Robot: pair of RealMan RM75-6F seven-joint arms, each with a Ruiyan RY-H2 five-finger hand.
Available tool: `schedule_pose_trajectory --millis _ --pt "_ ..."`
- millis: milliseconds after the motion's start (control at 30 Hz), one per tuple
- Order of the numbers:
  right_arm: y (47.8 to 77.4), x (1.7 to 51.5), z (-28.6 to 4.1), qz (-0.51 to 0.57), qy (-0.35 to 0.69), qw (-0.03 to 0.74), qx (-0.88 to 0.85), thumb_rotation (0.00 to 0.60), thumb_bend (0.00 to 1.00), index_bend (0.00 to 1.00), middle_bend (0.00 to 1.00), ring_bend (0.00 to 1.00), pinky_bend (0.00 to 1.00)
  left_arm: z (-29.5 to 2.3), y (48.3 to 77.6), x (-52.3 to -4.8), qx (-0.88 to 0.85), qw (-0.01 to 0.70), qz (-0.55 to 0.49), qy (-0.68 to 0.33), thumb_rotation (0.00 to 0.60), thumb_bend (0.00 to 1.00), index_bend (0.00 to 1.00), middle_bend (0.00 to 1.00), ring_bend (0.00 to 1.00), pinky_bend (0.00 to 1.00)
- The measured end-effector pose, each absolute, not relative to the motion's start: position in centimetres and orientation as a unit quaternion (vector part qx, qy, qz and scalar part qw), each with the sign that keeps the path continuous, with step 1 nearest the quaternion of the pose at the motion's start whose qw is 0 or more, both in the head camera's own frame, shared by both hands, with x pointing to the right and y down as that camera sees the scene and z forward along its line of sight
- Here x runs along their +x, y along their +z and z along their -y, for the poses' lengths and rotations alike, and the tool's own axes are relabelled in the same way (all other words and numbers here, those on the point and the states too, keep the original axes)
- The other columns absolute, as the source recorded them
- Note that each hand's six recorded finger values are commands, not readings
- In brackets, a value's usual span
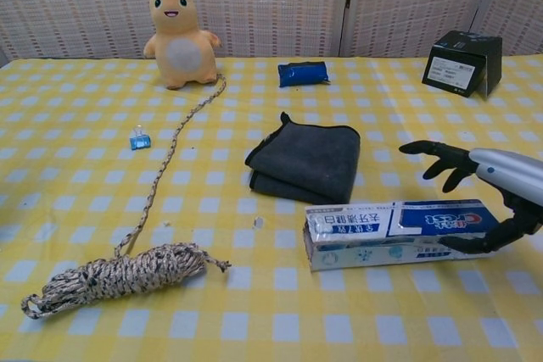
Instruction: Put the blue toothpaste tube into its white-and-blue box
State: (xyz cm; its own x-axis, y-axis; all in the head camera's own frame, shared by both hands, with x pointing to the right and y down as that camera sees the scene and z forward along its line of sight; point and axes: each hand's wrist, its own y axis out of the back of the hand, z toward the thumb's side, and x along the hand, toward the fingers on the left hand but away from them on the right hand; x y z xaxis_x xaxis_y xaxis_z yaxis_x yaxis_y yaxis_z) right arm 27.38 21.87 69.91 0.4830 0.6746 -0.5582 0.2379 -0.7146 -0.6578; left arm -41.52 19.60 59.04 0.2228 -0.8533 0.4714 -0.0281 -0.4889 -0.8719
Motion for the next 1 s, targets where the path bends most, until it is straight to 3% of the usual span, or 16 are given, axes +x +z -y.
schedule_pose_trajectory --millis 300,533,800,1000 --pt "64.8 30.0 -20.9 0.309 0.420 0.301 -0.798 0.600 0.29 0.00 0.00 0.10 0.18 -21.6 58.0 -43.3 -0.660 0.383 -0.357 -0.538 0.600 0.18 0.09 0.13 0.06 0.00" --pt "60.0 34.2 -22.2 0.320 0.459 0.375 -0.739 0.600 0.29 0.00 0.00 0.00 0.00 -23.9 55.8 -45.6 -0.616 0.392 -0.389 -0.562 0.600 0.18 0.10 0.13 0.06 0.00" --pt "55.1 39.5 -25.4 0.373 0.515 0.422 -0.646 0.600 0.29 0.00 0.00 0.00 0.00 -26.2 55.9 -45.7 -0.612 0.386 -0.364 -0.586 0.600 0.18 0.10 0.13 0.06 0.00" --pt "55.2 40.6 -26.0 0.366 0.525 0.403 -0.653 0.600 0.29 0.00 0.00 0.00 0.00 -26.7 56.0 -45.6 -0.613 0.385 -0.359 -0.589 0.600 0.18 0.10 0.13 0.06 0.00"
